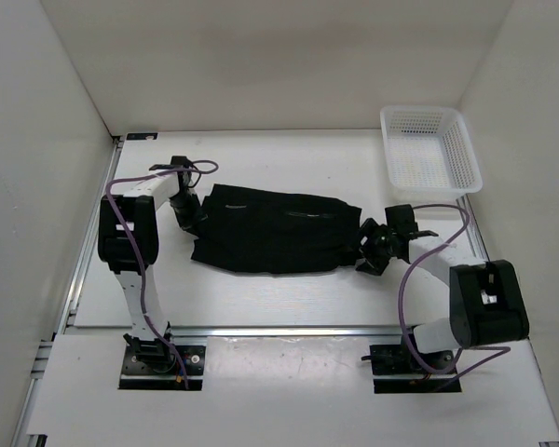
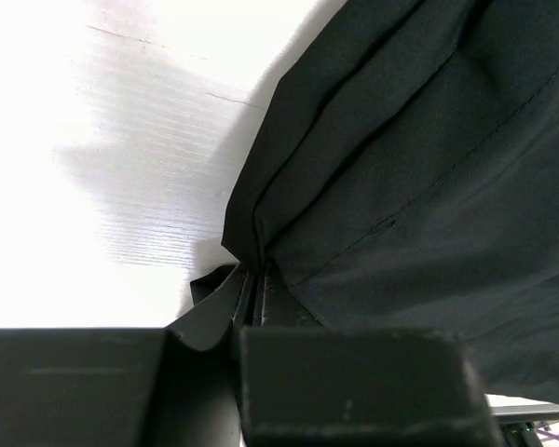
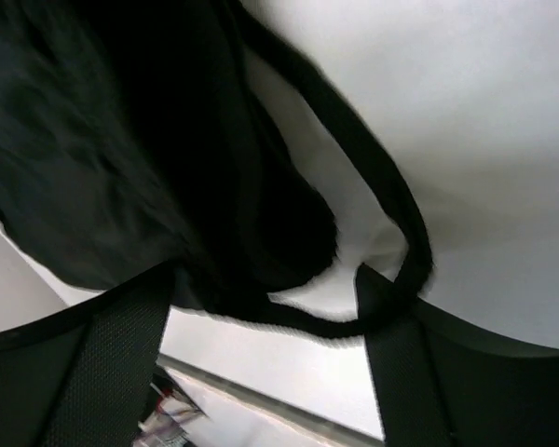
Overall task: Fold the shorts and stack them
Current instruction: Fold the shorts
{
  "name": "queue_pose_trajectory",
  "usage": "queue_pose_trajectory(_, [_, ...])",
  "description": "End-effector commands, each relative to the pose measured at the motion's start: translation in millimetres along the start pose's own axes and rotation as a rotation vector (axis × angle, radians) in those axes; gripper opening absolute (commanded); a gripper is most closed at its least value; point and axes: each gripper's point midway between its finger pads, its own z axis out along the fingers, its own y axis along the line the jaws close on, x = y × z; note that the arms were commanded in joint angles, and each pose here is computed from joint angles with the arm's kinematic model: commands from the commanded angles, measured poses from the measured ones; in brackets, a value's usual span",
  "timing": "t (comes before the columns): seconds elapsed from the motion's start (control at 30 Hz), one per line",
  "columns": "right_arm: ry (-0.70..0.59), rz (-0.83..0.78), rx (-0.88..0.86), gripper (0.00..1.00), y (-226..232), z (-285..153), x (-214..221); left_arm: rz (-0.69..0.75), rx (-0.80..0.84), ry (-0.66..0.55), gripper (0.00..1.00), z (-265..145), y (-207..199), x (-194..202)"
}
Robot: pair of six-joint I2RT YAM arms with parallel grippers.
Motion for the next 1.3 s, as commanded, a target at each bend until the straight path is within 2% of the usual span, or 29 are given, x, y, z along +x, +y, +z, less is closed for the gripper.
queue_pose_trajectory(0.0, [-0.090,-0.004,-0.032,0.76,15,17,-26,0.003,0.039,-0.074,0.10,-20,-8,-11])
queue_pose_trajectory(0.07, [-0.113,-0.024,-0.017,0.50,20,23,-35,0.002,0.034,-0.064,0.10,-18,-6,-8])
queue_pose_trajectory(0.17, [-0.154,-0.043,0.051,0.00,16,18,-47,0.012,0.044,-0.060,0.10,-19,-10,-3])
queue_pose_trajectory(0.3, [-0.201,-0.108,0.177,0.00,-4,-5,-54,0.019,0.040,-0.049,0.10,-23,-5,14])
queue_pose_trajectory(0.43, [-0.224,-0.172,0.293,0.00,-29,-32,-51,0.032,0.072,-0.009,0.10,-28,-14,50])
queue_pose_trajectory(0.53, [-0.187,-0.190,0.346,0.00,-44,-39,-42,0.039,0.073,0.006,0.10,-29,-18,77])
queue_pose_trajectory(0.57, [-0.183,-0.202,0.349,0.03,-46,-42,-40,0.047,0.064,0.025,0.10,-26,-18,89])
queue_pose_trajectory(0.6, [-0.160,-0.198,0.349,0.09,-50,-39,-34,0.038,0.064,0.026,0.10,-26,-17,91])
queue_pose_trajectory(0.63, [-0.149,-0.222,0.341,0.35,-50,-40,-31,0.051,0.060,0.036,0.10,-24,-18,97])
queue_pose_trajectory(0.67, [-0.134,-0.219,0.354,0.54,-55,-40,-27,0.043,0.064,0.028,0.24,-27,-19,96])
queue_pose_trajectory(0.7, [-0.136,-0.219,0.352,0.70,-55,-43,-26,0.041,0.048,0.029,0.28,-24,-15,97])
queue_pose_trajectory(0.73, [-0.154,-0.221,0.363,0.82,-56,-46,-28,0.041,0.039,0.023,0.38,-24,-14,96])
queue_pose_trajectory(0.77, [-0.158,-0.232,0.371,0.86,-58,-47,-29,0.041,0.039,0.023,0.49,-24,-14,96])
queue_pose_trajectory(0.8, [-0.157,-0.243,0.371,0.88,-58,-50,-28,0.043,0.046,0.011,0.50,-27,-17,92])
queue_pose_trajectory(0.87, [-0.183,-0.251,0.368,0.90,-54,-56,-35,0.047,0.064,-0.017,0.60,-34,-23,85])
queue_pose_trajectory(0.97, [-0.196,-0.300,0.355,0.90,-46,-58,-44,0.059,0.077,-0.038,0.61,-42,-28,77])
queue_pose_trajectory(1.1, [-0.145,-0.348,0.270,0.90,-31,-40,-44,0.060,0.071,-0.052,0.61,-48,-28,68])
queue_pose_trajectory(1.27, [-0.099,-0.325,0.212,0.79,-30,-10,-40,0.063,0.071,-0.078,0.60,-53,-30,52])
